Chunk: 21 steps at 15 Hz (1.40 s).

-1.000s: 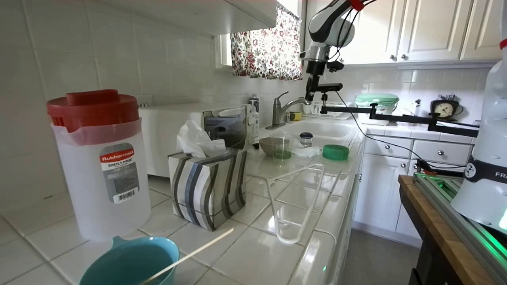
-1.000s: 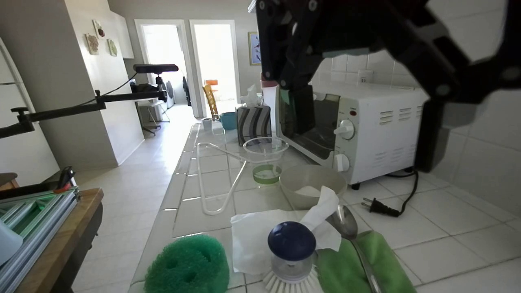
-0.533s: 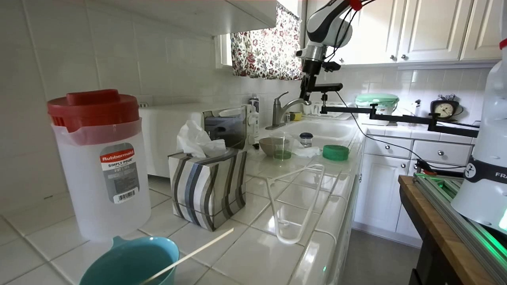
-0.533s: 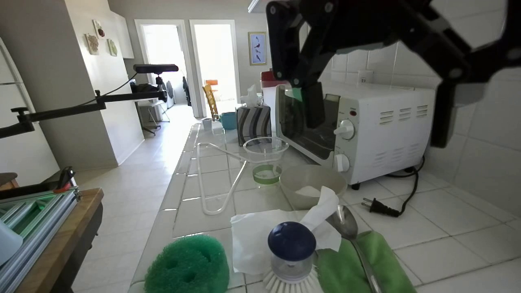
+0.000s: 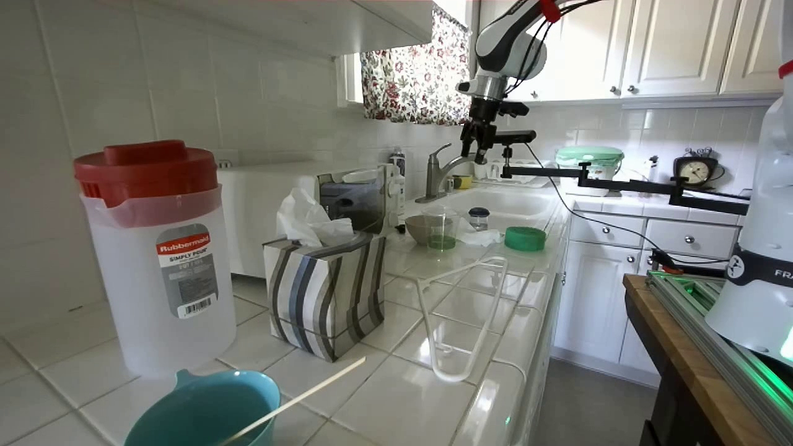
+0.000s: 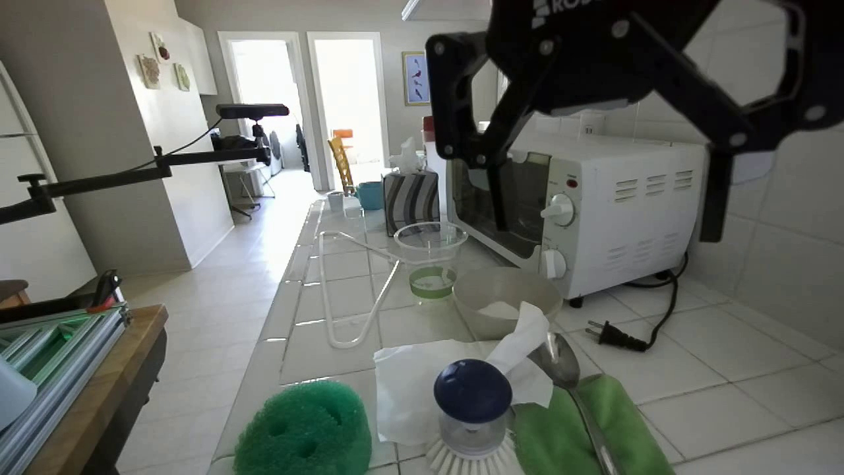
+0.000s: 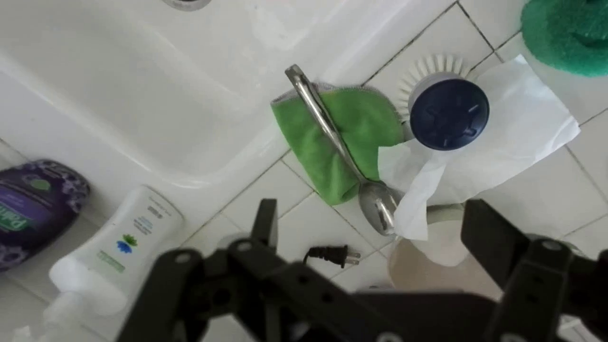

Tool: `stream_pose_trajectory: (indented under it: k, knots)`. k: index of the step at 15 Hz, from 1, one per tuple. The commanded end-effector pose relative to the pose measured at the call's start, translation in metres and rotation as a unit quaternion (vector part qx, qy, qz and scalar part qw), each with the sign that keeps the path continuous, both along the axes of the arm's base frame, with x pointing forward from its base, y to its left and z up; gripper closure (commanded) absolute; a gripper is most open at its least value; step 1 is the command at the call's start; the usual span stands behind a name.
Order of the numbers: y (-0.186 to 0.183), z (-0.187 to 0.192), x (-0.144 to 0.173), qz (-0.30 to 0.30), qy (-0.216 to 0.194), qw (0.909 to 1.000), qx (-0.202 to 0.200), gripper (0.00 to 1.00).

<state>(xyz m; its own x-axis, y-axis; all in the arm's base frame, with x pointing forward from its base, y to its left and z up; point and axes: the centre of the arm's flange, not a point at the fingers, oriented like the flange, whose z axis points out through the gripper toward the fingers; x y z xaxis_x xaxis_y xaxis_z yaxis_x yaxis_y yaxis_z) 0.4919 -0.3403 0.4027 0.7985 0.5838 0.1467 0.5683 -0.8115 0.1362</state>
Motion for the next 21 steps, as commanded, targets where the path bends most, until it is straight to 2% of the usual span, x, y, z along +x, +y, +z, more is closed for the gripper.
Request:
stream_pose_trajectory:
  k: [1, 4, 5, 10, 12, 16, 21]
  knots:
    - [-0.008, -0.012, 0.001, 0.071, 0.006, 0.9974, -0.012, 0.0]
    - [-0.009, -0.028, 0.003, 0.083, 0.021, 0.9962, -0.016, 0.0]
    - [-0.003, -0.022, 0.001, 0.058, 0.02, 0.9981, -0.006, 0.0]
    - [-0.003, -0.025, 0.002, 0.058, 0.022, 0.998, -0.005, 0.0]
    - [0.002, -0.027, 0.001, 0.082, 0.011, 0.9965, 0.007, 0.0]
    - [0.012, -0.029, 0.01, 0.137, 0.002, 0.9905, -0.005, 0.0]
    - [0.006, -0.031, 0.011, 0.179, -0.009, 0.9837, -0.001, 0.0]
